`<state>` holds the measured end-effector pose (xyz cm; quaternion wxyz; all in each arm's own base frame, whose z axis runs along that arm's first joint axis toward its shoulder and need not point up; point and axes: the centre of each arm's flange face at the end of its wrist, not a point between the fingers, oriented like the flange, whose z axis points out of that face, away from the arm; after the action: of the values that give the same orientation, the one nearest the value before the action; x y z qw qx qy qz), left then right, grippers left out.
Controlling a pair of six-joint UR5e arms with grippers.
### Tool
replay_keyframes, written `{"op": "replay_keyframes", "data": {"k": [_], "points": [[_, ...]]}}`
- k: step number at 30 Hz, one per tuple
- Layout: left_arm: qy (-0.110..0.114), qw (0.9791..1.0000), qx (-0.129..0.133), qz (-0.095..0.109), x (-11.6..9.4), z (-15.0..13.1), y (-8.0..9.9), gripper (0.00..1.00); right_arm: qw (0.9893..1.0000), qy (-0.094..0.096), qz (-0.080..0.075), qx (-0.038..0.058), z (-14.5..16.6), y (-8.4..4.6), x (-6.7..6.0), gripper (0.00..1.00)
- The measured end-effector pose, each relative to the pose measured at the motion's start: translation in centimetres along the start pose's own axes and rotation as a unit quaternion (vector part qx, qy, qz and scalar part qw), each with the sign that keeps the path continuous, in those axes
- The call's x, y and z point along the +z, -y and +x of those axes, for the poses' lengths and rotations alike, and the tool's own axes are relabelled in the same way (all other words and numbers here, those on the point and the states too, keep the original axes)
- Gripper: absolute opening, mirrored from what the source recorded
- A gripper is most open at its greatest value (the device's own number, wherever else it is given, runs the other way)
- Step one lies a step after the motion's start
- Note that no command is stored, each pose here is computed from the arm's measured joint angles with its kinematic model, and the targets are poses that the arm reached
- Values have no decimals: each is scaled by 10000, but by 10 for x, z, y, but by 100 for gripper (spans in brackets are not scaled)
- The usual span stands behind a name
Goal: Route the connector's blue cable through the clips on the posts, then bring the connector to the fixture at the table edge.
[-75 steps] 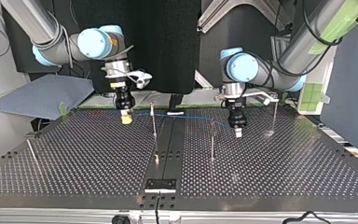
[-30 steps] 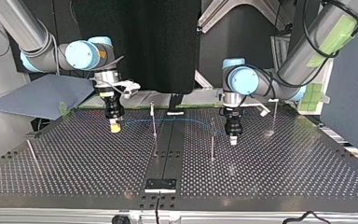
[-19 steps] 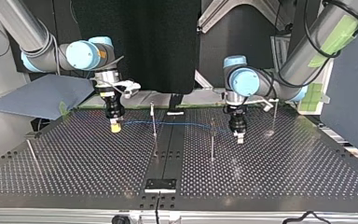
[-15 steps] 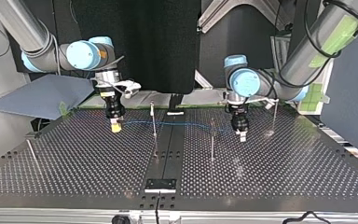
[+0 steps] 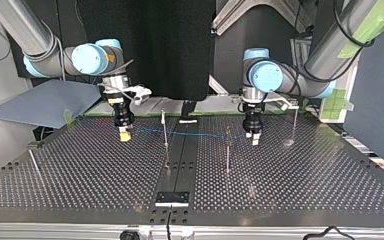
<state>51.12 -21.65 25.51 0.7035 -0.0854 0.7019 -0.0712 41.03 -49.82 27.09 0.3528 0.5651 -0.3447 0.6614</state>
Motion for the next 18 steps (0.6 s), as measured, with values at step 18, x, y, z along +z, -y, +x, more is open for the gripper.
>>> {"op": "replay_keyframes", "data": {"k": [18], "points": [[-391, 9937, -787, 694, -23, 2, 7, 100, 10000, 39, 13, 8, -1, 2, -1, 0]]}}
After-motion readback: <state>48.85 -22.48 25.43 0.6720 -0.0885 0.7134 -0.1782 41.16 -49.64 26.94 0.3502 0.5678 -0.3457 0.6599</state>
